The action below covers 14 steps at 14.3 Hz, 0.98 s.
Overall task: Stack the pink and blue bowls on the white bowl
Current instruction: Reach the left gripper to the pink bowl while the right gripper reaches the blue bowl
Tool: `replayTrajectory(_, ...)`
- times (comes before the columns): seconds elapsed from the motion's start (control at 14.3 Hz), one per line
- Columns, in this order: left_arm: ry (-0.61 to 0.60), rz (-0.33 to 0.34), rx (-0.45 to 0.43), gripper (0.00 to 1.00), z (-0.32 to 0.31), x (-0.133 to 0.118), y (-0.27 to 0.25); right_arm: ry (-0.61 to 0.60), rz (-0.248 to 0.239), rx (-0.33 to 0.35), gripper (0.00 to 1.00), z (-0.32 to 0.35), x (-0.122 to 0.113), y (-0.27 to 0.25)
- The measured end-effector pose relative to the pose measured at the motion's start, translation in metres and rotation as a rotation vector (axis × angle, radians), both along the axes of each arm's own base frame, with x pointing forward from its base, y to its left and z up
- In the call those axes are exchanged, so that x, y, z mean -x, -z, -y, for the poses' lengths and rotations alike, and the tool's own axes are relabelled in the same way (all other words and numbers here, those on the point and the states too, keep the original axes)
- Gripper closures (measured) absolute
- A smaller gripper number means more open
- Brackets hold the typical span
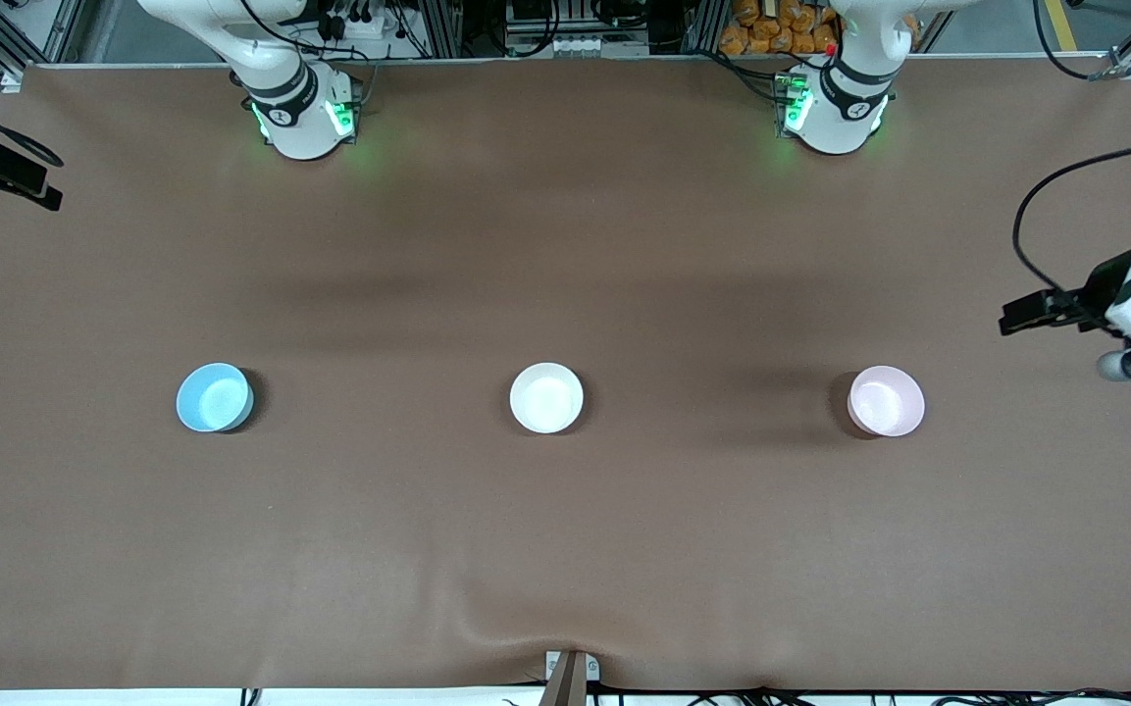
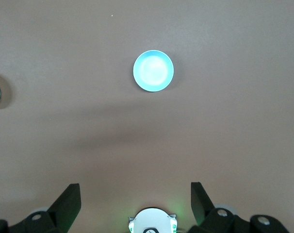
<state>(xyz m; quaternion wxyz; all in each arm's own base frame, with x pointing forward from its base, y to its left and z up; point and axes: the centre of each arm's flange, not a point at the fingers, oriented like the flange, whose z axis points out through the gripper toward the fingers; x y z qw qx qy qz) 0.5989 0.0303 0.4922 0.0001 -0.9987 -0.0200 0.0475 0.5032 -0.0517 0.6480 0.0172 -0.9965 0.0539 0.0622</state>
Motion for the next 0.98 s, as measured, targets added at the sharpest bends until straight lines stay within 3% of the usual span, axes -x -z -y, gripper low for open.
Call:
replayTrajectory(0.49, 0.037, 0.008, 0.009, 0.0, 0.0, -0.016, 0.098, -0.001, -0.005, 0.0, 0.0, -0.001, -0.003, 0.004)
replayTrajectory(0.98, 0.039, 0.029, 0.012, 0.0, 0.001, -0.011, 0.174, -0.001, -0.014, 0.0, 0.0, -0.001, -0.006, 0.012)
